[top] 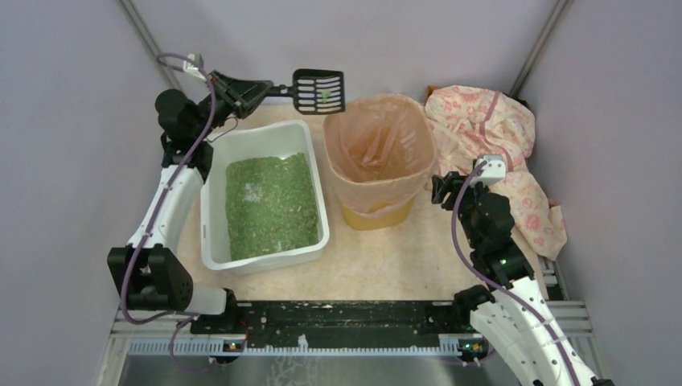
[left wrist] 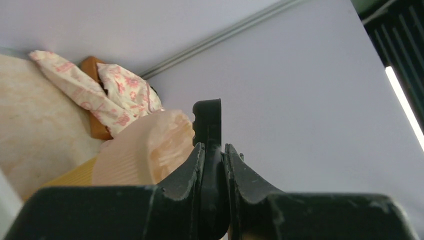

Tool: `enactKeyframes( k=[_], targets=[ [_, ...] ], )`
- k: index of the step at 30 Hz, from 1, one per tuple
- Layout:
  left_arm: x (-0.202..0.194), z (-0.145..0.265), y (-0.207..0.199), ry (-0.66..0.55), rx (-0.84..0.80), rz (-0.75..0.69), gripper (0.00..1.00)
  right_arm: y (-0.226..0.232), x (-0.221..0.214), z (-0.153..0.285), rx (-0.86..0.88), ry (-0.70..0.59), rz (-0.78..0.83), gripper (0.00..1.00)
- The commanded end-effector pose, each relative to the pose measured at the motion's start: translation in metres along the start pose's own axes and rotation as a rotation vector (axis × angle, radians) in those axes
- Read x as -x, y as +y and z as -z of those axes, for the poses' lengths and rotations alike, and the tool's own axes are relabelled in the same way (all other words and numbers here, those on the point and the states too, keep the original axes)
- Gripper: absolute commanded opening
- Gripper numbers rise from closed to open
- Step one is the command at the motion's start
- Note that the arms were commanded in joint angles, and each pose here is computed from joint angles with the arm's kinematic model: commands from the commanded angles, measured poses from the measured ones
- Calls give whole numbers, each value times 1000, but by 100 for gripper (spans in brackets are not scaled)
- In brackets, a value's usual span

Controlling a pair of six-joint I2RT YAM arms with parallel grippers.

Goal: Clean the litter box

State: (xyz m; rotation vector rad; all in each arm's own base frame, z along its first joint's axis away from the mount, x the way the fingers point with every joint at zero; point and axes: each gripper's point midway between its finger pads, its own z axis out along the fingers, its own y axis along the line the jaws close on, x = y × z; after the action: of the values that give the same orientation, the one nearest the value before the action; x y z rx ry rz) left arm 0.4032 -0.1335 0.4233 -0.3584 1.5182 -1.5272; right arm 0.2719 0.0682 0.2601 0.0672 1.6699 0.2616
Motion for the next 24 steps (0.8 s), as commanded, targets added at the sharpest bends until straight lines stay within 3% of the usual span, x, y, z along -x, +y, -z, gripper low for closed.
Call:
enactKeyframes(
  k=[1, 6, 13, 18, 20, 24],
  targets=[
    [-24, -36, -26, 34, -28, -104, 0, 3, 22, 3, 6, -75, -24, 56],
    [-64, -57, -35, 144, -97, -271, 0, 1, 23, 4, -2, -78, -23, 56],
    [-116, -52, -40, 292, -224, -779, 0, 1, 20, 3, -1, -74, -22, 56],
    [-139, -9, -82, 193, -454, -1155, 0, 1, 18, 0, -2, -68, -23, 56],
    [-144, 9, -96, 136, -523, -1225, 0, 1, 17, -1, -2, -63, -22, 56],
    [-154, 24, -104, 160, -591, -1270, 0, 3, 16, -2, 4, -59, -24, 56]
  ],
)
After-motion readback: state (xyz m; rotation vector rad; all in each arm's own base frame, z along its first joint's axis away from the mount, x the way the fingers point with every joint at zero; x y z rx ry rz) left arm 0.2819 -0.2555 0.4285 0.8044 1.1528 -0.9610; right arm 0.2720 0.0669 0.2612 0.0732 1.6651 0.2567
